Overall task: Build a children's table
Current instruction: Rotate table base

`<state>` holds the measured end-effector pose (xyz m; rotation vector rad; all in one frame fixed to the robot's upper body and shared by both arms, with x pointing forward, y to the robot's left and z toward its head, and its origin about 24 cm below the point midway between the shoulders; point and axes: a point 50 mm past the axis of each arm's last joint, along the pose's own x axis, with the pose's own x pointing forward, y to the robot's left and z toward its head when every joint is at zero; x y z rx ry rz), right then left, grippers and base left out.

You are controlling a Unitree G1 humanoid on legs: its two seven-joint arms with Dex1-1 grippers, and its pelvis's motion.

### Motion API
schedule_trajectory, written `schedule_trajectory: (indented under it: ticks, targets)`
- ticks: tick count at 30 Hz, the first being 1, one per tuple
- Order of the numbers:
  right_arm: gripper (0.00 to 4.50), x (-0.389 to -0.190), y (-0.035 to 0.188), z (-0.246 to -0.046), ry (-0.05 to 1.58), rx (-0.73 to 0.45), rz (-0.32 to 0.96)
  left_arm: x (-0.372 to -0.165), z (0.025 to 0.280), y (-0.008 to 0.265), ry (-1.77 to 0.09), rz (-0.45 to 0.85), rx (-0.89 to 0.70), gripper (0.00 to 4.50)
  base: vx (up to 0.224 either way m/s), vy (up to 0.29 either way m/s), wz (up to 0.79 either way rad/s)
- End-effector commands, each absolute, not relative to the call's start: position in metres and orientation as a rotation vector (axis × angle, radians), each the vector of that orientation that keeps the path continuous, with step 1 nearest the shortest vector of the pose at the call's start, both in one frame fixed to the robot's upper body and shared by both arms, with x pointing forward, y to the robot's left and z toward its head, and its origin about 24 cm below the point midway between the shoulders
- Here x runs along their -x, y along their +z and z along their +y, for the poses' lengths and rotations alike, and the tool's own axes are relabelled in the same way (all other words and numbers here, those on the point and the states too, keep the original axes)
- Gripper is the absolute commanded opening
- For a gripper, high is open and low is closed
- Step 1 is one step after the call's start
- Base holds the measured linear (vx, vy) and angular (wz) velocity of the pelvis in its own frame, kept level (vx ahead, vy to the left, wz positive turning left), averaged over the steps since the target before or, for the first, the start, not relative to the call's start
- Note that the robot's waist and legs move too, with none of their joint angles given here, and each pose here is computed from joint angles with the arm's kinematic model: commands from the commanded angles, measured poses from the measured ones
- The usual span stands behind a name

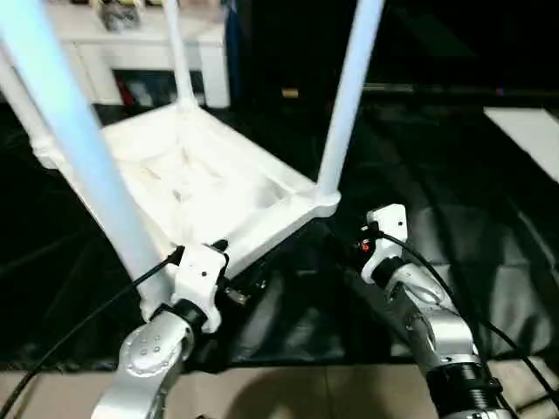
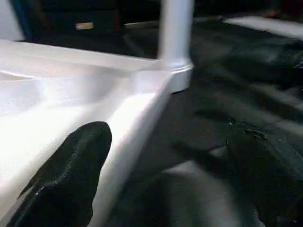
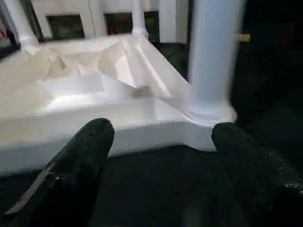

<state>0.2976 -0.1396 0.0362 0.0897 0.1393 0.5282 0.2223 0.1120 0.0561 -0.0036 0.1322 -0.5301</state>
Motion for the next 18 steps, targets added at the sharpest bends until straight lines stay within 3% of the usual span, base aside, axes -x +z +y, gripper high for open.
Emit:
schedule_trajectory:
  ticks: [1, 9, 18]
  targets:
    - [3.83, -0.297, 0.044, -0.133, 0.559, -0.072, 0.122, -0.223, 0.116, 0.061, -0.502, 0.102, -0.021, 4.44, -0.002, -0.186, -0.02]
    - [3.83, -0.295, 0.043, -0.129, 0.579, -0.056, 0.141, -0.213, 0.122, 0.06, -0.511, 0.079, 0.009, 4.44, -0.019, -0.034, 0.02]
    - [3.83, -0.294, 0.042, -0.137, 0.599, -0.026, 0.171, -0.191, 0.126, 0.05, -0.673, 0.191, 0.14, 4.44, -0.002, 0.043, 0.05]
